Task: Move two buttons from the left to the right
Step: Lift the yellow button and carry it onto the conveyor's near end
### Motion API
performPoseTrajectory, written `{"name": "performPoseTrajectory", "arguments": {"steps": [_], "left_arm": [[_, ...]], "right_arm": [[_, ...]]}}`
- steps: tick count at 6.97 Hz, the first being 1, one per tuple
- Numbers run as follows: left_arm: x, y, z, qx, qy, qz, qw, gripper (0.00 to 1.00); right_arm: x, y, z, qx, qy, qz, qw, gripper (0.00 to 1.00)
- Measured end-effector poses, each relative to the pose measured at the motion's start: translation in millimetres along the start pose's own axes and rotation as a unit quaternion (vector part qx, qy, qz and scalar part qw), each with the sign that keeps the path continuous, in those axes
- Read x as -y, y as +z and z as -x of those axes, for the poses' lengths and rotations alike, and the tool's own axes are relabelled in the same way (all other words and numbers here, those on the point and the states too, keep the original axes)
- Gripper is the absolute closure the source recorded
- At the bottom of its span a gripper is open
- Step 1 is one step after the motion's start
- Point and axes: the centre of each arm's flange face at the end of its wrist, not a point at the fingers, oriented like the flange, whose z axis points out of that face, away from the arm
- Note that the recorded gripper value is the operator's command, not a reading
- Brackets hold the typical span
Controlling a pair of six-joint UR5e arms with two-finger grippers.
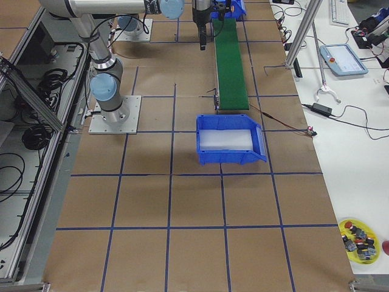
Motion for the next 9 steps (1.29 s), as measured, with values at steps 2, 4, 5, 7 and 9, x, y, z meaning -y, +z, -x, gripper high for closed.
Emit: {"name": "performPoseTrajectory", "arguments": {"steps": [2,4,5,7,9], "left_arm": [[-7,43,-4,0.009,-0.005,-0.009,0.9999,0.96],[-14,63,-1,0.030,-0.007,-0.009,0.9995,0.17],[-15,66,0,0.033,-0.007,-0.010,0.9994,0.01],[-10,58,-1,0.030,-0.009,-0.020,0.9993,0.00],[-10,40,-6,0.011,-0.010,-0.036,0.9992,0.00]], "right_arm": [[2,-6,-4,-0.002,0.003,-0.007,1.0000,0.00],[3,-8,-6,-0.005,0.007,-0.011,0.9999,0.00],[3,-8,-5,-0.005,0.009,-0.011,0.9999,0.00],[3,-8,-5,-0.004,0.009,-0.011,0.9999,0.00],[3,-7,-5,-0.004,0.009,-0.010,0.9999,0.00]]}}
